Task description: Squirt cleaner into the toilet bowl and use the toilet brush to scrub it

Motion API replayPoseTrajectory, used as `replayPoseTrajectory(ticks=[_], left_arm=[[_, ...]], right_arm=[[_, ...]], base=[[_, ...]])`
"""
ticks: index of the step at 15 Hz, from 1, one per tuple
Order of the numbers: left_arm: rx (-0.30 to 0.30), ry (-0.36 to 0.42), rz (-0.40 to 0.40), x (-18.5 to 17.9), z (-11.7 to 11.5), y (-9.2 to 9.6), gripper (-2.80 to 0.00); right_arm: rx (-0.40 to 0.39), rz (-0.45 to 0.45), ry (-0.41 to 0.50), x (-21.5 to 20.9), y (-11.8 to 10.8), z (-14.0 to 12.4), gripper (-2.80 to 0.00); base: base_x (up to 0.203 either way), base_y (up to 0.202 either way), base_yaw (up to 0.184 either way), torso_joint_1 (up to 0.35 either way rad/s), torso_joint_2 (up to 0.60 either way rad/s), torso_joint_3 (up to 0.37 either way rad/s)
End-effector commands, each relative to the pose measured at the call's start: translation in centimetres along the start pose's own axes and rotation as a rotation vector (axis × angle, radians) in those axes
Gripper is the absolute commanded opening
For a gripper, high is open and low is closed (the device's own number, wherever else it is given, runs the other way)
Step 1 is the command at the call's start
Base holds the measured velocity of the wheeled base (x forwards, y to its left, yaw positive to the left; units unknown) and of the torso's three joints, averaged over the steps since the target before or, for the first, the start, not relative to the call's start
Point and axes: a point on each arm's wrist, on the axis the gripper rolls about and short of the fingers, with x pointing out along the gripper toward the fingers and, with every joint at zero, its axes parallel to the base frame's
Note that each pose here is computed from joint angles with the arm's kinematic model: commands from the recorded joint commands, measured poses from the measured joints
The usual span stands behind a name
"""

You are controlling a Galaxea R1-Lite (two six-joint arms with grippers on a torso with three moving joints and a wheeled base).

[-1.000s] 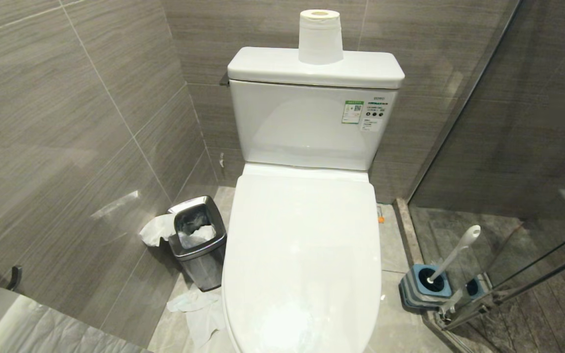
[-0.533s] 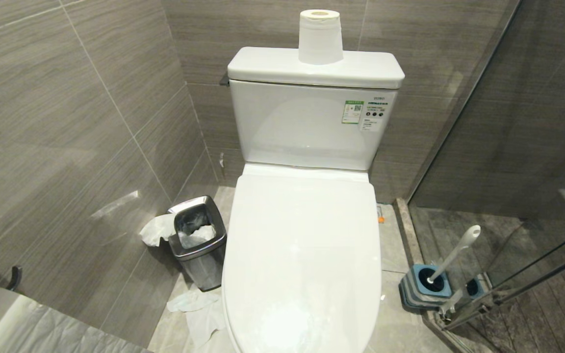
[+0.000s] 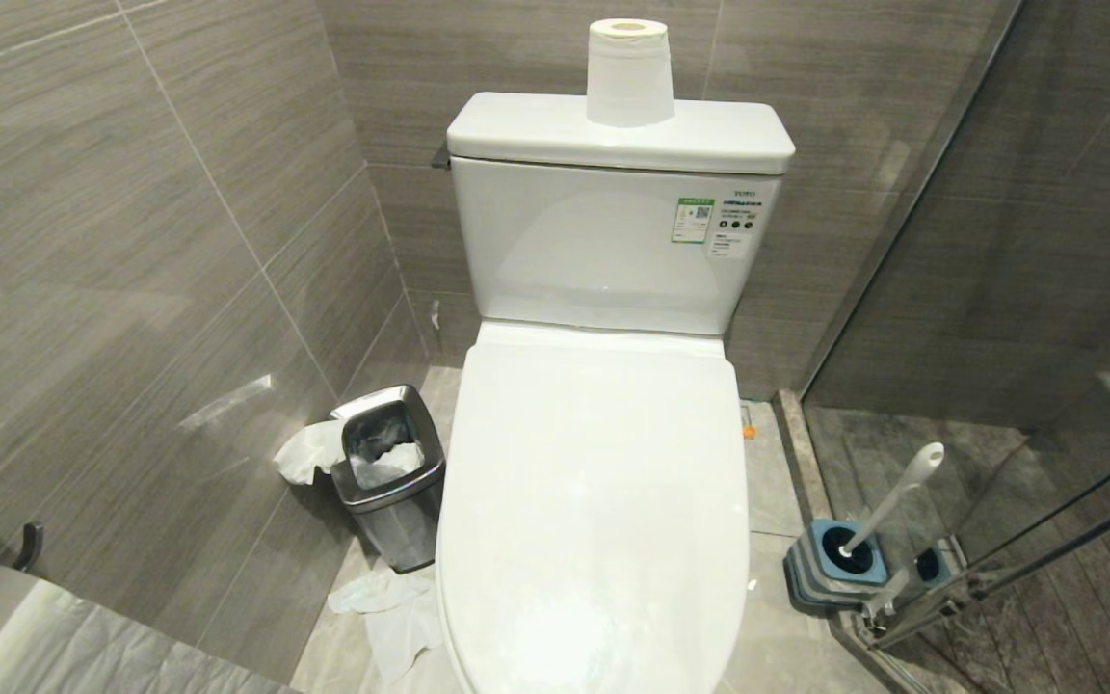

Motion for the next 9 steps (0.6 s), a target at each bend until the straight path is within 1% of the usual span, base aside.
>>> replayPoseTrajectory(ticks=[1, 9], left_arm=[[0.000, 0.003, -0.001, 0.02, -0.04, 0.00, -2.80], [0.000, 0.003, -0.001, 0.02, -0.04, 0.00, -2.80]], right_arm=[[0.000, 0.001, 0.000, 0.00, 0.00, 0.01, -2.80], [0.000, 0.001, 0.000, 0.00, 0.00, 0.01, -2.80]], base=[[0.000, 0.000, 0.000, 0.000, 0.00, 0.000], [0.000, 0.000, 0.000, 0.000, 0.00, 0.000]])
